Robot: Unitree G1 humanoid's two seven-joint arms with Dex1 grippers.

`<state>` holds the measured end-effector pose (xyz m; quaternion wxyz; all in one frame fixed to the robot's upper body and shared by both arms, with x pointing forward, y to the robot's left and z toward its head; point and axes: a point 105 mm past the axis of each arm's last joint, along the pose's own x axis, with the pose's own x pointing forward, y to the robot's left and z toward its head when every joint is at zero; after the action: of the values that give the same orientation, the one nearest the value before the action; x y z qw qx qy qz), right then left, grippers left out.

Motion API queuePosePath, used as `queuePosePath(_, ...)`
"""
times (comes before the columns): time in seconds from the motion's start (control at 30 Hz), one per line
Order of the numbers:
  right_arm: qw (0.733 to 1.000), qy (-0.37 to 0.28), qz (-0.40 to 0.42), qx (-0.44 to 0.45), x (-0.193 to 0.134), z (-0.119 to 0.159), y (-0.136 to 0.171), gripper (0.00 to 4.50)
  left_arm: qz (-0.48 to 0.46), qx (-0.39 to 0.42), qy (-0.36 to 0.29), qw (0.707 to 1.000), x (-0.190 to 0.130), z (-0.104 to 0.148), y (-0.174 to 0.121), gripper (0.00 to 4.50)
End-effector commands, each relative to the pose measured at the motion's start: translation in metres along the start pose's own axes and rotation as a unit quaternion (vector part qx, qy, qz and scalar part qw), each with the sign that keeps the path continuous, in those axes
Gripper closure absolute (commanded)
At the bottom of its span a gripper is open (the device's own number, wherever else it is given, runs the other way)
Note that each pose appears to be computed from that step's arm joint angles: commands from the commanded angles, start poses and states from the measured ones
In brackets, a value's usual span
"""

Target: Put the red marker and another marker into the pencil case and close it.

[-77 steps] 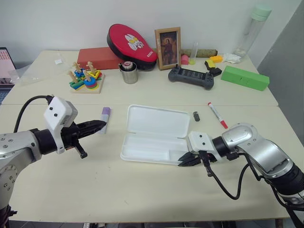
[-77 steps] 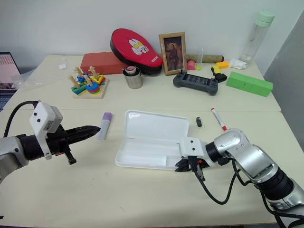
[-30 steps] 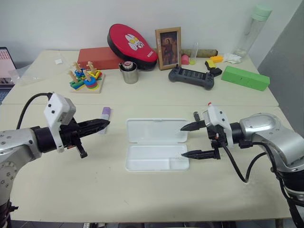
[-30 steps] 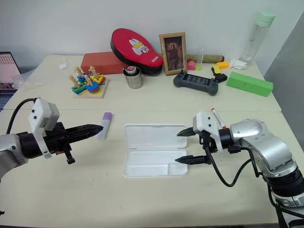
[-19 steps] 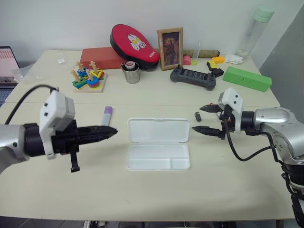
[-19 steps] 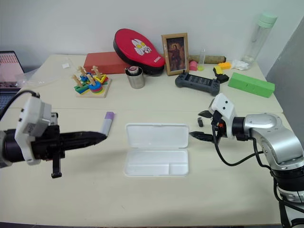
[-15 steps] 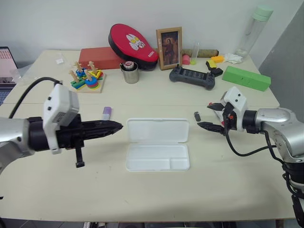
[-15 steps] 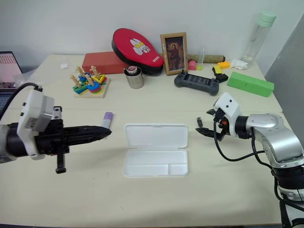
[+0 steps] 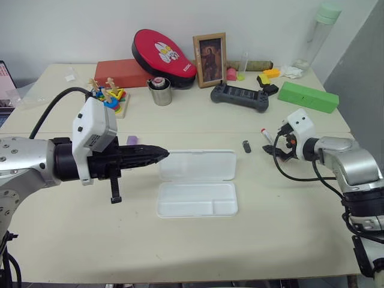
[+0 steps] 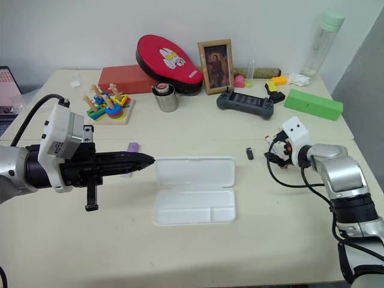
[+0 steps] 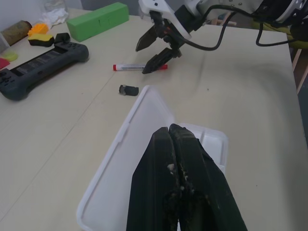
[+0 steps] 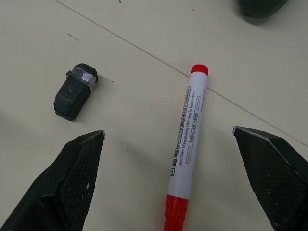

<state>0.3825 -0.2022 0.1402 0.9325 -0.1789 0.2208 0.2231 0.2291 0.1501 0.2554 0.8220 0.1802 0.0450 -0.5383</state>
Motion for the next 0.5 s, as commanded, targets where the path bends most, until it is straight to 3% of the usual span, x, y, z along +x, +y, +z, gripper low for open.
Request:
queuePosePath(0.03,0.999,0.001,-0.037,-0.006,0.012,0.003,-0.013,0.01,0.011,0.019,-0.011,1.000,-0.001,0.006,0.002,4.50)
queuePosePath(0.2,0.999,0.008,-0.043,0.008,0.020,-0.003,-0.018,0.01,0.016,0.018,-0.010,1.000,-0.002,0.005,0.002,4.50)
queuePosePath(0.3,0.998,0.010,-0.049,0.024,0.022,-0.006,-0.021,0.50,0.019,0.017,-0.010,1.000,-0.002,0.005,0.001,4.50)
queuePosePath(0.5,0.998,0.015,-0.040,0.054,0.021,-0.009,-0.021,2.09,0.022,0.017,-0.010,1.000,-0.002,0.005,0.001,4.50)
